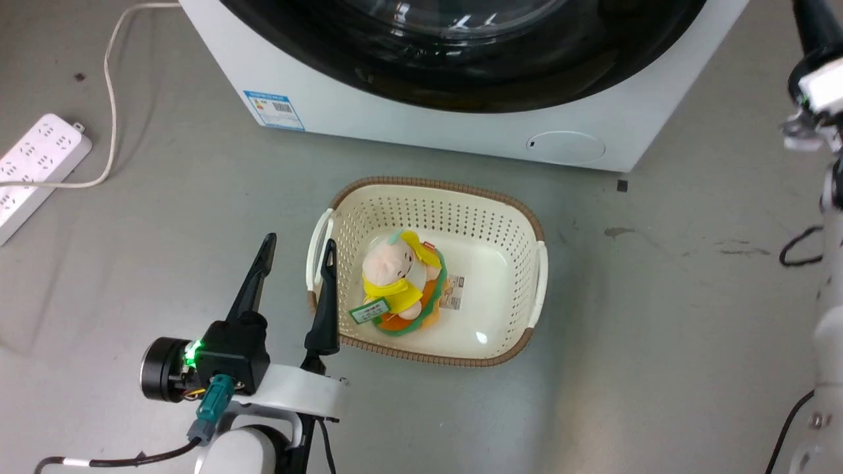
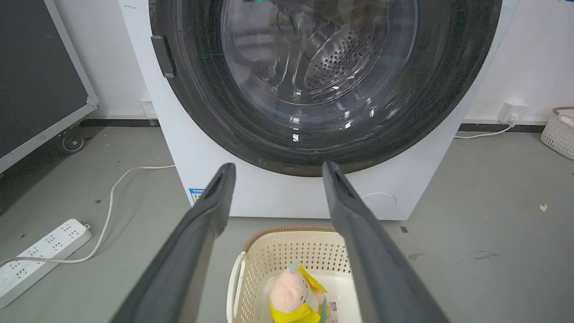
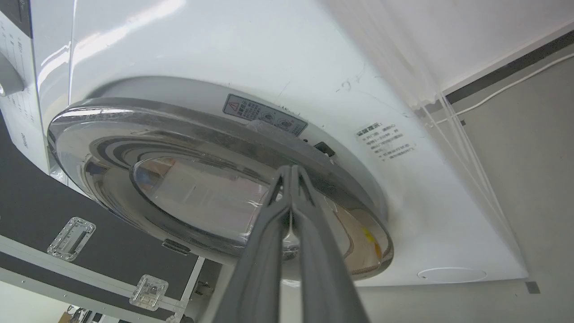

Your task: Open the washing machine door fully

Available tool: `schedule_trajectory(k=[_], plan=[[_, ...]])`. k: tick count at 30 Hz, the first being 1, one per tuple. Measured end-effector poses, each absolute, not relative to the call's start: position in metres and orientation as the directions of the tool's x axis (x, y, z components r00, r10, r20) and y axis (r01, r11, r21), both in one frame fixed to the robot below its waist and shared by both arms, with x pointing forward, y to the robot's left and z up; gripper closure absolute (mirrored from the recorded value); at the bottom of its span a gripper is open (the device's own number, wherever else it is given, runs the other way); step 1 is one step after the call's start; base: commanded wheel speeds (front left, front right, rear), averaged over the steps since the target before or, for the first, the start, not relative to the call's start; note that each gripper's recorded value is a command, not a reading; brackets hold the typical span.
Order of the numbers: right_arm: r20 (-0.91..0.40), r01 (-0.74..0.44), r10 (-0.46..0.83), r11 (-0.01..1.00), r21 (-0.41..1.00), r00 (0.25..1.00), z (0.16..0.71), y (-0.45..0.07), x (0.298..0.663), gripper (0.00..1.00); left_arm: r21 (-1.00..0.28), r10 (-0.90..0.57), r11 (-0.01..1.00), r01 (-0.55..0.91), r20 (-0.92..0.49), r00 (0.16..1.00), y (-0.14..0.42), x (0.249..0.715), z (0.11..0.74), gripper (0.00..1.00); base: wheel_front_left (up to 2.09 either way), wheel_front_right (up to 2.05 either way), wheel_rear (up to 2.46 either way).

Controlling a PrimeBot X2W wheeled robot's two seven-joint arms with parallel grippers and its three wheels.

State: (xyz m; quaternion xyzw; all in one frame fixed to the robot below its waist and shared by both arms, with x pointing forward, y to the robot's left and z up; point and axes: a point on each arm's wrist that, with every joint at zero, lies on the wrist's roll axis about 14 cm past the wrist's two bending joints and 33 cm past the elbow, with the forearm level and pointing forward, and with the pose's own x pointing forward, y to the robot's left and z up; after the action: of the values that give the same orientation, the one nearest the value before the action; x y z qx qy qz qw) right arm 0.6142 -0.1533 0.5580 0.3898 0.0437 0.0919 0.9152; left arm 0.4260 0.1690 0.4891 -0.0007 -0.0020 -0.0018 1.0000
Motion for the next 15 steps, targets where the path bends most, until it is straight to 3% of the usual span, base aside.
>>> schedule_trajectory(k=[4, 11, 15], plan=[[-0.084, -0.103, 0.27, 0.611, 0.785, 0.959, 0.547, -0.144, 0.642, 1.0, 0.004, 0.005, 1.0, -0.005, 0.007, 1.0, 0.171, 0.431, 0.485, 0.0, 0.0, 0.0, 0.0], [-0.157, -0.067, 0.319, 0.591, 0.804, 0.935, 0.54, -0.146, 0.668, 1.0, 0.002, 0.014, 1.0, -0.014, -0.003, 1.0, 0.173, 0.435, 0.478, 0.0, 0.0, 0.0, 0.0], [-0.208, -0.023, 0.4, 0.501, 0.865, 0.893, 0.533, -0.136, 0.685, 1.0, -0.003, 0.015, 1.0, -0.015, -0.006, 1.0, 0.173, 0.438, 0.473, 0.0, 0.0, 0.0, 0.0]])
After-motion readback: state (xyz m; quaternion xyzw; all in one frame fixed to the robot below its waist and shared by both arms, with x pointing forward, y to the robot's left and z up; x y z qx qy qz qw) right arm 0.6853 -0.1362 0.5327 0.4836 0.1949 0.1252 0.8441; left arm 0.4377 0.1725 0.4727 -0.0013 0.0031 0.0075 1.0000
